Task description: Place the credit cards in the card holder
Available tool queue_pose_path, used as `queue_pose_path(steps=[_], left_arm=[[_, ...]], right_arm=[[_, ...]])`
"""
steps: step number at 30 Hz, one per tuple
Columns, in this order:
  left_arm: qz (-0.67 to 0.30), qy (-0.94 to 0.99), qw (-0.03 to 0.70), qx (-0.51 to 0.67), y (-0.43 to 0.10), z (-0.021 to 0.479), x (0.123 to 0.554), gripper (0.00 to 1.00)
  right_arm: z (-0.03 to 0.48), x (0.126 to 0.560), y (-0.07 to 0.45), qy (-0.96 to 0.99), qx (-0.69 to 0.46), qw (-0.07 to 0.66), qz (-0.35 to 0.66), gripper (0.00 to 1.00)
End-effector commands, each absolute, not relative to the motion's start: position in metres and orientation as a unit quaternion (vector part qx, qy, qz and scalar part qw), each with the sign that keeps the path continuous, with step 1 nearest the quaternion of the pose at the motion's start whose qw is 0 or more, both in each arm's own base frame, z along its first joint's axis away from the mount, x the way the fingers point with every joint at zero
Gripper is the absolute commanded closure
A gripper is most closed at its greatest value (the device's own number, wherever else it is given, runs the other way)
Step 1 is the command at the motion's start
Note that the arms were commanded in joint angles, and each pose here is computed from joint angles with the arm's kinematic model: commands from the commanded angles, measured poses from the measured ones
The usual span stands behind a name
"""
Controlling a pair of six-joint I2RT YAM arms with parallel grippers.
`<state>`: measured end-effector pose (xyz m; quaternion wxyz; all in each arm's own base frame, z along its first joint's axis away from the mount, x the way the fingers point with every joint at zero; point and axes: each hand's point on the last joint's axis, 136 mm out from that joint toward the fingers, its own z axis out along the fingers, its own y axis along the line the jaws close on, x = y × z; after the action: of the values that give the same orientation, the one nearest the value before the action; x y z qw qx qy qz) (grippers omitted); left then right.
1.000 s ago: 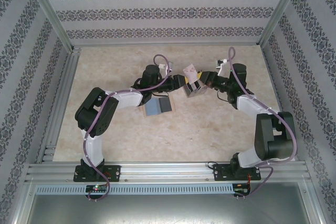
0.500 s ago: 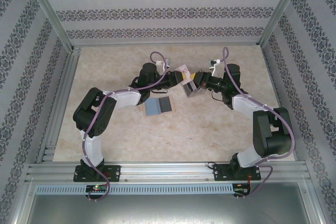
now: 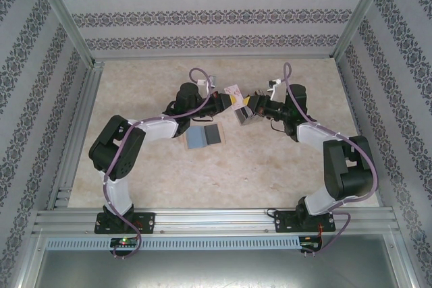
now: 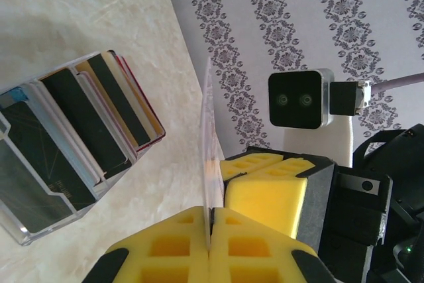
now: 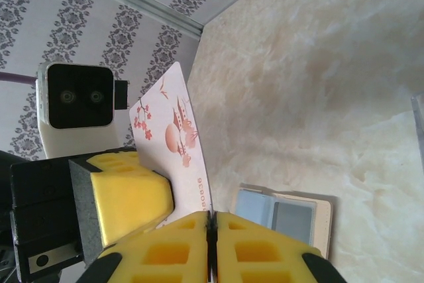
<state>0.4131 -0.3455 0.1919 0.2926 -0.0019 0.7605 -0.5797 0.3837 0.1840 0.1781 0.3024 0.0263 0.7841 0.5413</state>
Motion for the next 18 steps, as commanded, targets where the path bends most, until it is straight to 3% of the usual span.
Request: queue_pose_path(steps=[1,7,12,18], left_arm=[[-0.575,0.746,0.336,-0.01,-0.328,0.215,0.423,1.0],[-0.56,0.761,0.327,-0.016,-0.32,0.206,0.421,1.0],[-0.526,0.796,0.299,-0.005,-0.305,0.192,0.409,1.0],[-0.46,0.848,0.263,0.006,-0.271,0.171,0.379,1.0]], right_arm=[[0.163,0.377,0.19,0.791,0.021,0.289,0.539,0.88],[0.151,0.368,0.201,0.803,0.004,0.276,0.528,0.86],[0.143,0.362,0.207,0.813,-0.011,0.268,0.516,0.66],[0.137,0.359,0.21,0.829,-0.03,0.264,0.492,0.64]])
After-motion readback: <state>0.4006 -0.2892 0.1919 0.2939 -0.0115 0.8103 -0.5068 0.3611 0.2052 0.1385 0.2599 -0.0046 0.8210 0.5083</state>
